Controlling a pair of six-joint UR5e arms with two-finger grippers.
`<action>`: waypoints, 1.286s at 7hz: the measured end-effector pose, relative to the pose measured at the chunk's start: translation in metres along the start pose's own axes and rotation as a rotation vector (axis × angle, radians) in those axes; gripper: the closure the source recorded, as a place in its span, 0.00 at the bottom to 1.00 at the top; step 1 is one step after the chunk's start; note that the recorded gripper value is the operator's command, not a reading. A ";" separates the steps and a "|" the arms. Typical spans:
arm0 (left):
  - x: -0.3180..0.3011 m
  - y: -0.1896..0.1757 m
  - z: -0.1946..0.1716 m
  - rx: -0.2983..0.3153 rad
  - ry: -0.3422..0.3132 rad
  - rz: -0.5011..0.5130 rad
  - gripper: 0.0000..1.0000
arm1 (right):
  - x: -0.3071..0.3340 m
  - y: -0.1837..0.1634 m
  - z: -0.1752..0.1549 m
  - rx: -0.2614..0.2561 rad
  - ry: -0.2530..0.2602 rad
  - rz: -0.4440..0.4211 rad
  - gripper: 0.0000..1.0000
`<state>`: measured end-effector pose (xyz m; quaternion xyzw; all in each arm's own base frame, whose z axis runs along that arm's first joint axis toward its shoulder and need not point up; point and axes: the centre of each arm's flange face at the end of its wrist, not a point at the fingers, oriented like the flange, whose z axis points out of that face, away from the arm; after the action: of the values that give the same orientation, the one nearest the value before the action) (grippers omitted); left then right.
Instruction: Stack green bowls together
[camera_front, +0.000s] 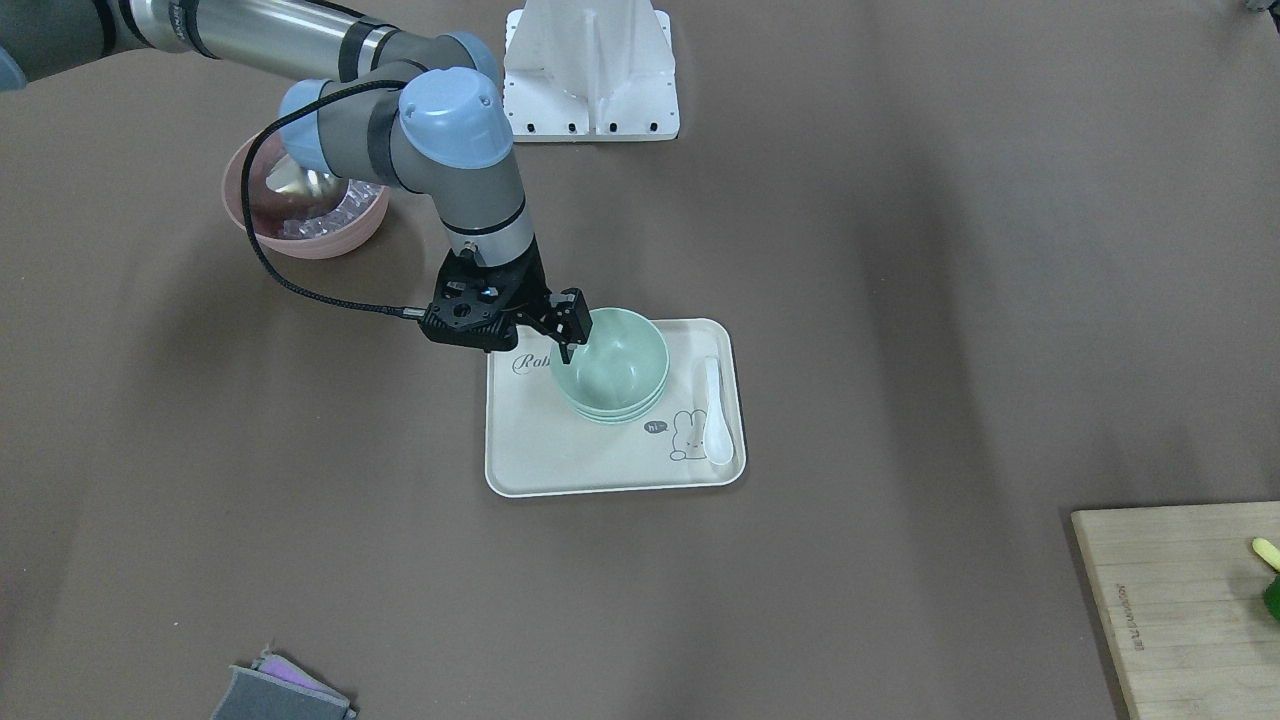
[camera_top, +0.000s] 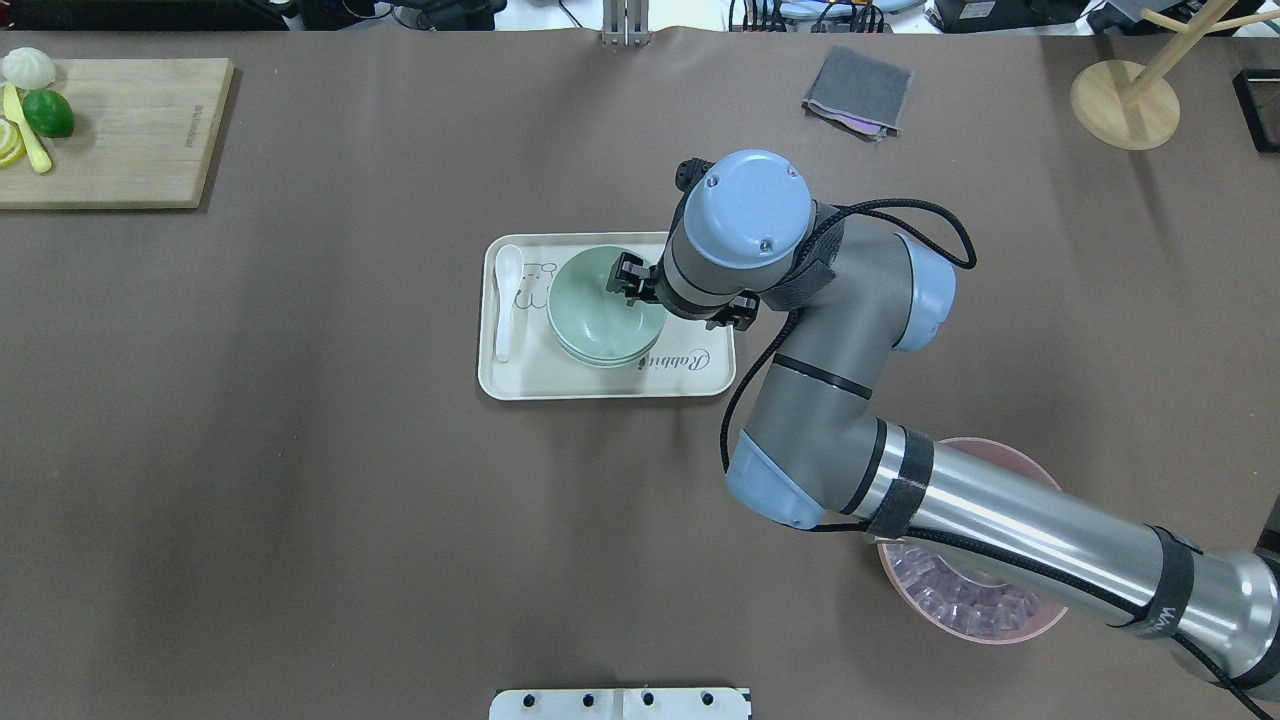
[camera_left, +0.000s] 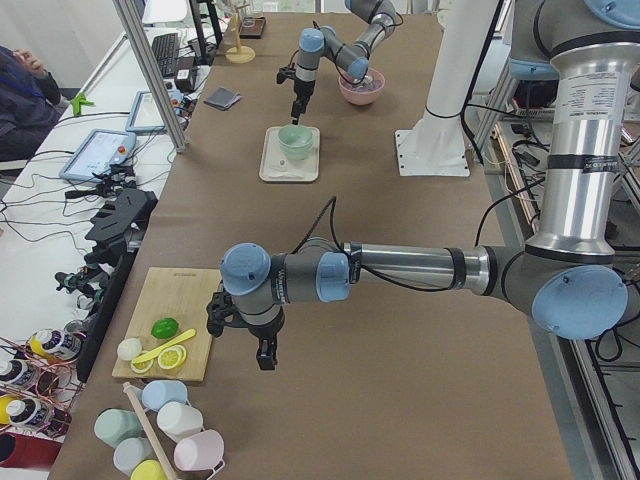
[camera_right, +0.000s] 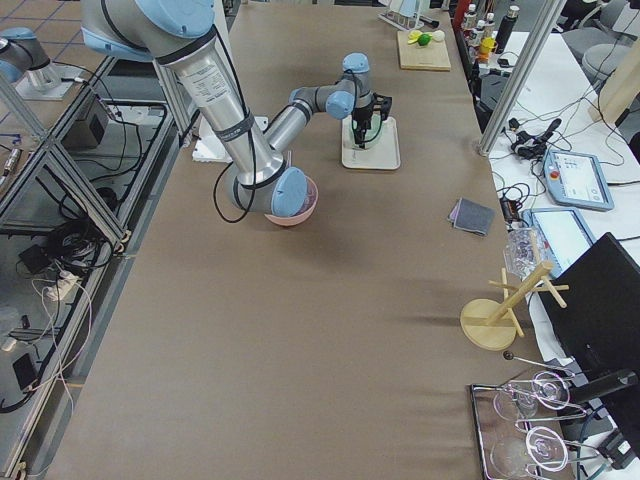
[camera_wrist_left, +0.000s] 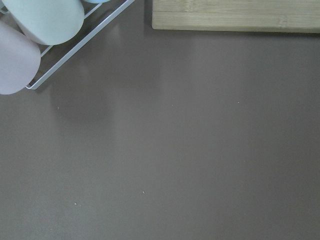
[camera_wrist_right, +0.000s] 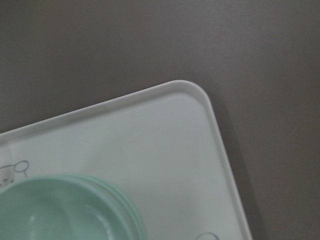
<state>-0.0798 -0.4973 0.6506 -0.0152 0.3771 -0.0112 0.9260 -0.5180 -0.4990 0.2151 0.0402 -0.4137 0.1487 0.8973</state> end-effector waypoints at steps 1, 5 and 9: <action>0.000 0.000 0.000 0.002 0.003 -0.001 0.01 | 0.026 -0.019 -0.002 -0.011 0.038 -0.040 0.00; 0.009 -0.001 -0.005 0.013 0.006 0.019 0.01 | 0.229 -0.126 -0.031 -0.071 0.141 -0.241 0.00; 0.015 0.002 -0.009 0.020 0.005 0.034 0.01 | 0.506 -0.130 -0.099 -0.156 0.200 -0.439 0.00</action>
<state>-0.0753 -0.4961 0.6337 0.0007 0.3797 0.0007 0.9251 -0.0960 -0.4852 0.5387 0.0447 -0.3142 -0.0789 0.9450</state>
